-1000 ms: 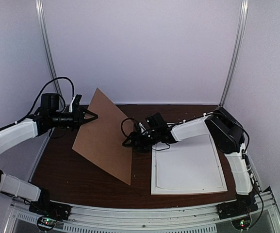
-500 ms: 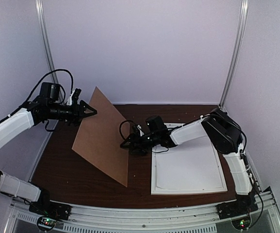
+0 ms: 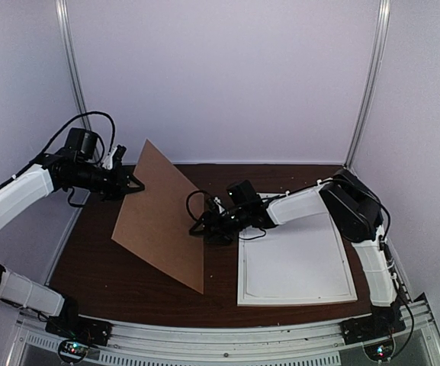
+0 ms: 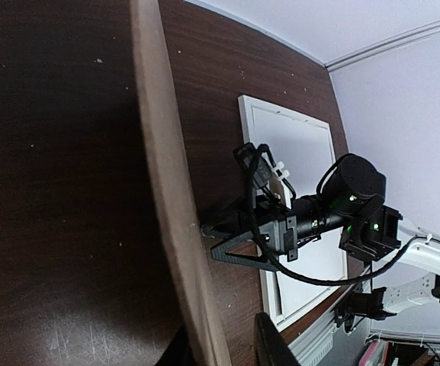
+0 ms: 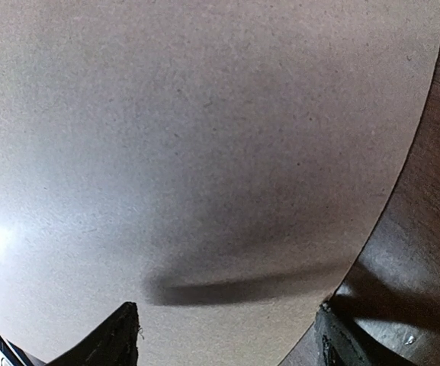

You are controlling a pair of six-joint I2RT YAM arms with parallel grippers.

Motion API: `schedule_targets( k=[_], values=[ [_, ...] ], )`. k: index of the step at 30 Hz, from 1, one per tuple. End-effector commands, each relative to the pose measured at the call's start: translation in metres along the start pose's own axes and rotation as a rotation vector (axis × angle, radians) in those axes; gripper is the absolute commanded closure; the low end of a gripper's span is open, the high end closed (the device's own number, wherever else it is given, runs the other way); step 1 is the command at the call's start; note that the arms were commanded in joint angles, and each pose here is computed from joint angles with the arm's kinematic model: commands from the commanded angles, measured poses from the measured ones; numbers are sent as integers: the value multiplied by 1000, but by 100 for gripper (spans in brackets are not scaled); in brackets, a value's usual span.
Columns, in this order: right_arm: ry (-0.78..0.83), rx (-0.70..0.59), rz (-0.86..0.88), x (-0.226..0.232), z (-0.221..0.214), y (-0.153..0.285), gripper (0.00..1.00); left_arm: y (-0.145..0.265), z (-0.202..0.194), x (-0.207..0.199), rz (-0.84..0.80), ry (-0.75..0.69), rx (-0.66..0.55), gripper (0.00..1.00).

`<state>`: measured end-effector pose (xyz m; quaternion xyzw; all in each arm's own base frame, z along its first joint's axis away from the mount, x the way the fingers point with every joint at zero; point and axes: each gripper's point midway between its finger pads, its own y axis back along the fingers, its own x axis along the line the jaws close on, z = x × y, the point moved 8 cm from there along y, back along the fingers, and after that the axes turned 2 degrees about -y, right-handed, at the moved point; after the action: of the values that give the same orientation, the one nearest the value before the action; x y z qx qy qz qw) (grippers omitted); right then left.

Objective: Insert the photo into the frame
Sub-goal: Pick up the backboard from the center of the board.

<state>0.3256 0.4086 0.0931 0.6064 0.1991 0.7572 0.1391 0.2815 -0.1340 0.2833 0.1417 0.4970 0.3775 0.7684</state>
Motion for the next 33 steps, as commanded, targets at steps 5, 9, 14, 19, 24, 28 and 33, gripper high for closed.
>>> schedule_targets(
  k=[5,9,14,19,24,28,33],
  values=[
    [-14,0,-93,5,-1,21,21,11,12,-11,57,-64,-31,96],
    [1,-21,-109,14,3,39,21,19,13,-11,115,-81,-31,100],
    [30,-53,-121,29,9,63,20,30,15,-15,159,-113,-38,100],
    [37,-90,-145,31,11,89,20,36,15,-25,76,-114,-94,100],
    [43,-125,-183,27,10,117,19,39,16,-38,-85,-91,-167,100],
    [43,-149,-184,26,9,134,18,41,19,-49,-202,-66,-217,100],
    [33,-203,-137,28,10,159,16,48,21,-58,-329,-35,-291,100]
  ],
)
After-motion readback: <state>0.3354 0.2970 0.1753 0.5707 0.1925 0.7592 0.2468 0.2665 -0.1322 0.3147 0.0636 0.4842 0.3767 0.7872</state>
